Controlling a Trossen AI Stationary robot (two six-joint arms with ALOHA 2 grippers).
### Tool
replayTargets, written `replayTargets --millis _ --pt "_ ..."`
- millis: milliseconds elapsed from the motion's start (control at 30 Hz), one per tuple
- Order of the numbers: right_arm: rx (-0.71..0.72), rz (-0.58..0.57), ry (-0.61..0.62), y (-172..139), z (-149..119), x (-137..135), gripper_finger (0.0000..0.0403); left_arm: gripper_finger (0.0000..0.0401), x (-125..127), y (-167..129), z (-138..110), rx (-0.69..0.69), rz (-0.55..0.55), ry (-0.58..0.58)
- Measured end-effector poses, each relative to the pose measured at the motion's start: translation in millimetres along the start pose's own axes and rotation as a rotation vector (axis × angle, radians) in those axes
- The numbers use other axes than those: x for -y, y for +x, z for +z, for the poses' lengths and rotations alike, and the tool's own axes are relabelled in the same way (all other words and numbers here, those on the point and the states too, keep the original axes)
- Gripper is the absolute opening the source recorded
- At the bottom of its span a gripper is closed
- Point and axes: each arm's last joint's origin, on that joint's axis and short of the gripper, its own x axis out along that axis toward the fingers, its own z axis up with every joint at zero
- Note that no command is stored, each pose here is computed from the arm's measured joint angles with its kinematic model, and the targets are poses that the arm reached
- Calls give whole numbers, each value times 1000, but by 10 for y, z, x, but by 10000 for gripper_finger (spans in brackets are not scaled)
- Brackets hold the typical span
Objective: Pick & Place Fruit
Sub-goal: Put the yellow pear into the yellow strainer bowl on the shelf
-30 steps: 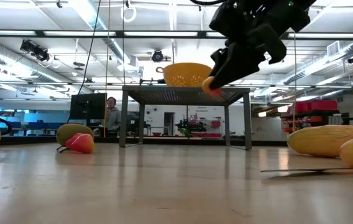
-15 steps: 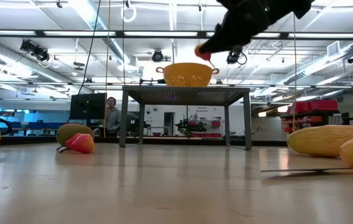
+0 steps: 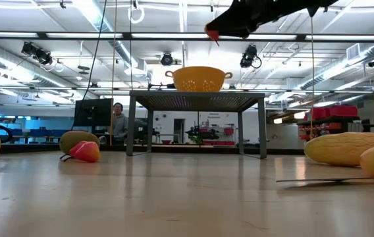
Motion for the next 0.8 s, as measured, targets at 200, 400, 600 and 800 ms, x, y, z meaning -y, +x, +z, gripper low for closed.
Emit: replayTargets --millis 200,400,600,800 --pt "-7 -27 8 5 -22 89 151 240 -2 0 19 20 0 -1" --pt "66 -78 21 5 30 208 151 240 -1 0 18 19 -1 -2" --pt "205 -181 43 -24 127 434 151 240 -1 0 18 19 -1 -4" --pt "250 -255 85 -58 123 642 151 240 -1 0 18 19 -1 -4"
